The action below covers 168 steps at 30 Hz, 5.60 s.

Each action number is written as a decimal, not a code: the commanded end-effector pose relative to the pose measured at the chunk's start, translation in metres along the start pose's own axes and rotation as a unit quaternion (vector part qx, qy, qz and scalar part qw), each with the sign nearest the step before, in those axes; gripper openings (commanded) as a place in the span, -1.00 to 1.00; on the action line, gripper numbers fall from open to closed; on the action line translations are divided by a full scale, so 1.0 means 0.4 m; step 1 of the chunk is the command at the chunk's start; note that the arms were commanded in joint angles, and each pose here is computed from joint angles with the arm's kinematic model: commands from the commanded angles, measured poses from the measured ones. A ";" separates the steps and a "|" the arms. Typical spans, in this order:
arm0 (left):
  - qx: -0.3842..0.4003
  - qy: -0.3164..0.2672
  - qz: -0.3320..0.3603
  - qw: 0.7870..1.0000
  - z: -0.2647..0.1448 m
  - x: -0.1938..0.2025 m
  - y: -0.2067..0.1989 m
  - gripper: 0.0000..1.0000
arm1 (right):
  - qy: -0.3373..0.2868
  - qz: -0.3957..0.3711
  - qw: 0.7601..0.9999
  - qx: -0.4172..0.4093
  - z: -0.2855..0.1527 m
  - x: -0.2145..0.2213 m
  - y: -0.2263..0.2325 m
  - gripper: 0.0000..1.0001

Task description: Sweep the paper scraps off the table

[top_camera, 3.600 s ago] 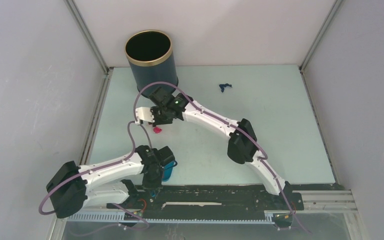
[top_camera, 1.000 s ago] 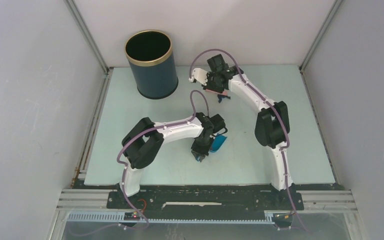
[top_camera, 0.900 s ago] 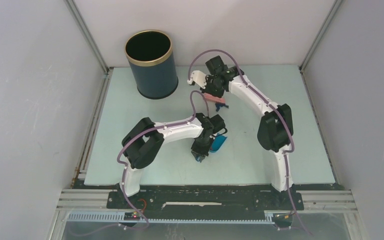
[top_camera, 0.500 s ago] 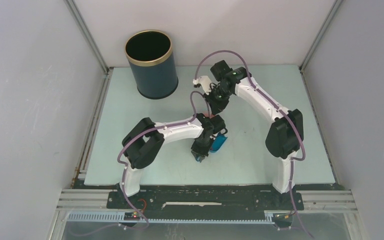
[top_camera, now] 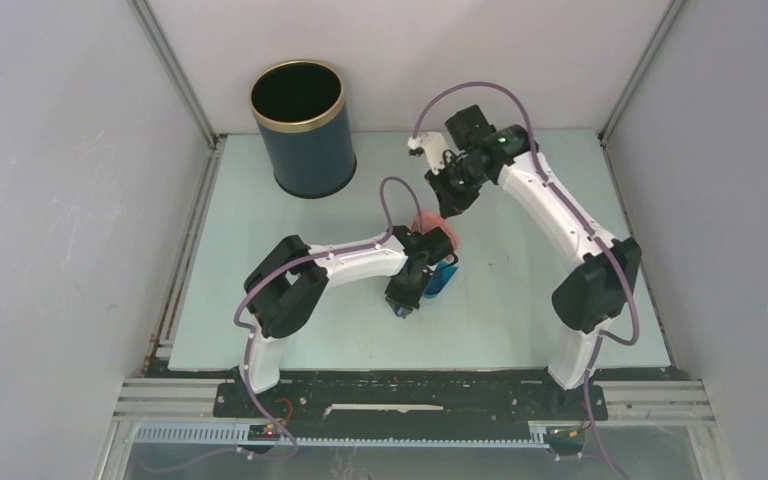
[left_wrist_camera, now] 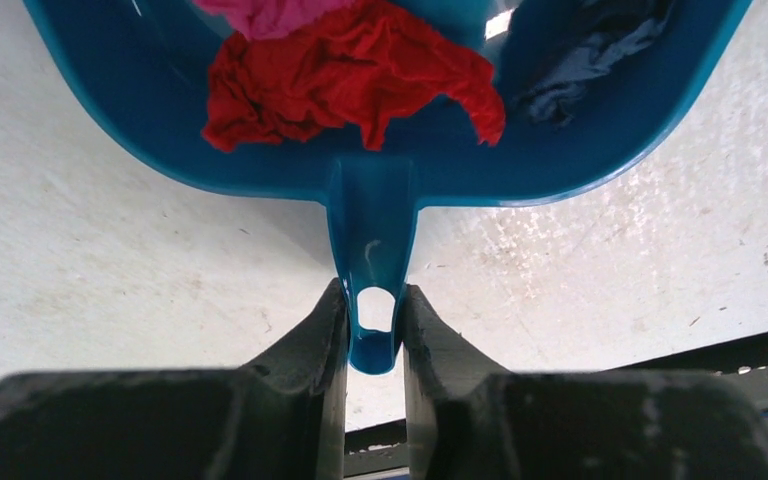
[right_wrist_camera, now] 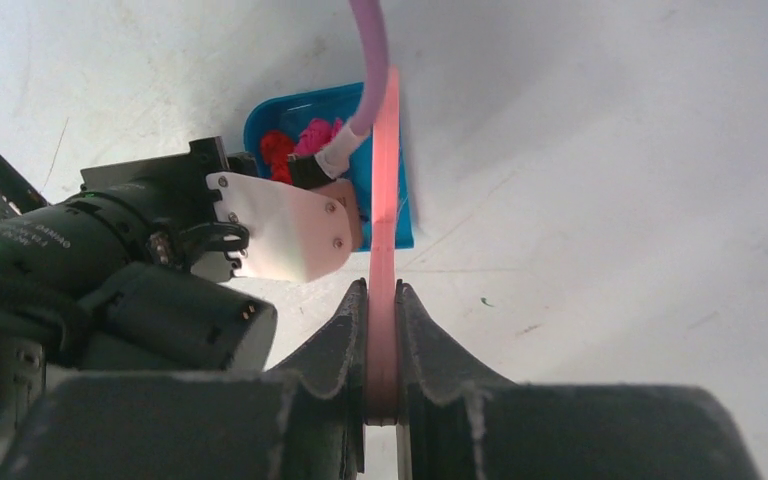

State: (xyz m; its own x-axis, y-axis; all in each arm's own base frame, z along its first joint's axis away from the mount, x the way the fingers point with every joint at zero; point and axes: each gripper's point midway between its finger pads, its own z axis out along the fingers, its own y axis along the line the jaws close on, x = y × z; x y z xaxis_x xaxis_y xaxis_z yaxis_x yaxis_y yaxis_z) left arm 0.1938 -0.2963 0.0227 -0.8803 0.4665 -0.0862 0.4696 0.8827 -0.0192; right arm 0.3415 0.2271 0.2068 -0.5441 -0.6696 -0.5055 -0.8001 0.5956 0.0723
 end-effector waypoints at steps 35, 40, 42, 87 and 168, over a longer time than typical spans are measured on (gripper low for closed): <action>-0.002 -0.143 0.033 0.989 -0.211 -0.290 0.009 -1.00 | -0.300 0.342 0.889 0.048 -0.205 0.413 -0.148 -1.00; 0.004 -0.179 0.017 0.984 -0.272 -0.353 0.034 -1.00 | -0.295 0.346 0.889 0.052 -0.201 0.426 -0.158 -1.00; 0.018 -0.187 0.007 0.982 -0.286 -0.371 0.043 -1.00 | -0.295 0.340 0.891 0.059 -0.203 0.427 -0.162 -1.00; 0.462 -0.464 -0.272 0.705 -0.938 -0.681 0.528 -1.00 | -0.272 0.319 0.907 0.048 -0.176 0.433 -0.153 -1.00; 0.054 -0.078 -0.143 0.985 -0.167 0.245 0.250 -0.95 | -0.270 0.296 0.914 0.064 -0.192 0.430 -0.146 -1.00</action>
State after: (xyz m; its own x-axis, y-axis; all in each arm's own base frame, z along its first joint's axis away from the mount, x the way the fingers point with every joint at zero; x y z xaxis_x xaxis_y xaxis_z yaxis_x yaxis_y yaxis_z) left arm 0.1822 -0.1858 0.0870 -0.9605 0.0697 -0.2693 0.1590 0.9319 -0.3259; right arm 0.2688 0.0439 0.1654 -0.6895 0.1211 -0.7141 -0.3050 0.8457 0.4379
